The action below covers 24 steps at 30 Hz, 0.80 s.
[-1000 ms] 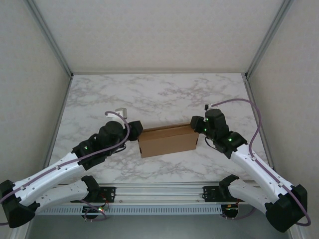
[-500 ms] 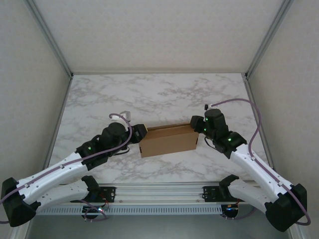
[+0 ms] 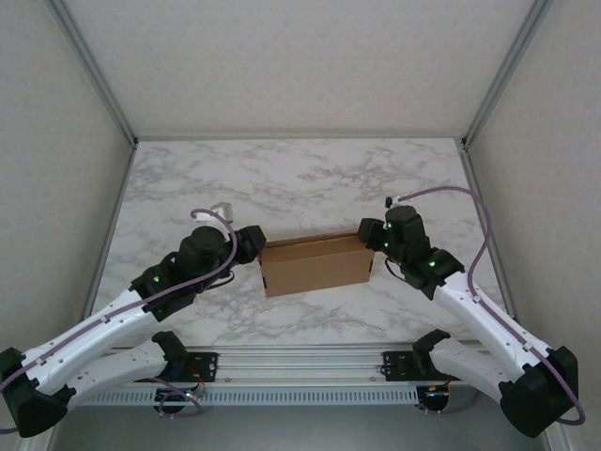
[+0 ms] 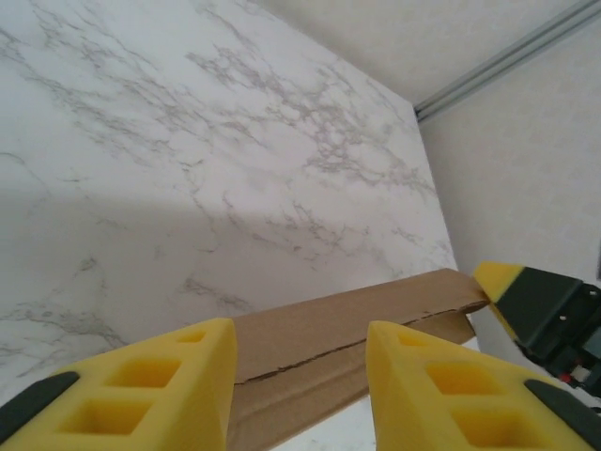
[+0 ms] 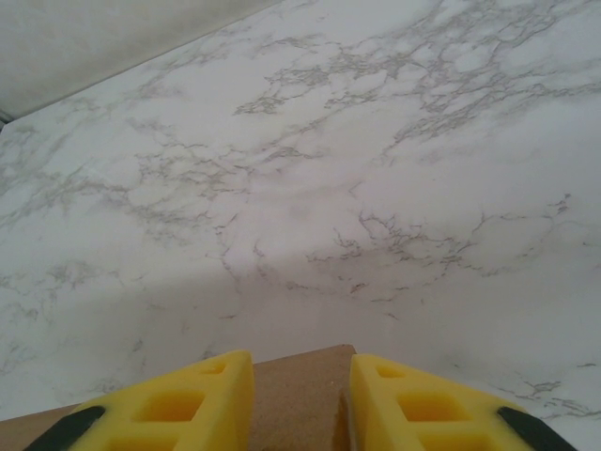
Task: Fold the paper box
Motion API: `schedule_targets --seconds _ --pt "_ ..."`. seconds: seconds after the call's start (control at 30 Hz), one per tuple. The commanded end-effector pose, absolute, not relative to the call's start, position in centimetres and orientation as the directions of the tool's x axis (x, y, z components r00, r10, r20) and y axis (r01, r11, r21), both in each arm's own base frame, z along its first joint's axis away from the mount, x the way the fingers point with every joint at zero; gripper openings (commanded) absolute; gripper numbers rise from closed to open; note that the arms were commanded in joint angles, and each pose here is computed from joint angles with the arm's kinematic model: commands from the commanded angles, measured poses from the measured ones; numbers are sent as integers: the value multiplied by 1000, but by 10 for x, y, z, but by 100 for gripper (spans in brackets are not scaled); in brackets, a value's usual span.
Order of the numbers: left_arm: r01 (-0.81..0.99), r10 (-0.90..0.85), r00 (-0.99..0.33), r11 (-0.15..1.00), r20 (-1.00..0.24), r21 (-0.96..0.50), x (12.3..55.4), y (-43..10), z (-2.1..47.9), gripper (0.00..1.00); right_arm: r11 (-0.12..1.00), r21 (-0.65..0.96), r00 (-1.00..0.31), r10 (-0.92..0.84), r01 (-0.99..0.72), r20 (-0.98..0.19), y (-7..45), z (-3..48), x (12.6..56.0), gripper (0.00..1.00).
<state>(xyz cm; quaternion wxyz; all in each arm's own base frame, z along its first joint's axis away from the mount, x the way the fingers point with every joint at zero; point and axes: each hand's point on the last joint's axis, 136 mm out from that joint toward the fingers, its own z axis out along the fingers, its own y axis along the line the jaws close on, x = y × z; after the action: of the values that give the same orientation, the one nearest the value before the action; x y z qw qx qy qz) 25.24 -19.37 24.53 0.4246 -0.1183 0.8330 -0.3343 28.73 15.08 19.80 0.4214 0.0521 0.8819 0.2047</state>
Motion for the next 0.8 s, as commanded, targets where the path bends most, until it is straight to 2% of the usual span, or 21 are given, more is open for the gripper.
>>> schedule_targets --seconds 0.0,0.27,0.77 --pt "52 -448 -644 784 -620 -619 252 -191 221 44 951 306 -733 182 -37 -655 138 153 268 33" --pt "43 -422 -691 787 -588 -615 253 -201 201 45 951 306 -740 180 -37 -649 138 152 267 35" --pt "58 -445 -713 733 -542 -678 251 -215 213 45 951 306 -745 174 -42 -644 140 151 267 36"
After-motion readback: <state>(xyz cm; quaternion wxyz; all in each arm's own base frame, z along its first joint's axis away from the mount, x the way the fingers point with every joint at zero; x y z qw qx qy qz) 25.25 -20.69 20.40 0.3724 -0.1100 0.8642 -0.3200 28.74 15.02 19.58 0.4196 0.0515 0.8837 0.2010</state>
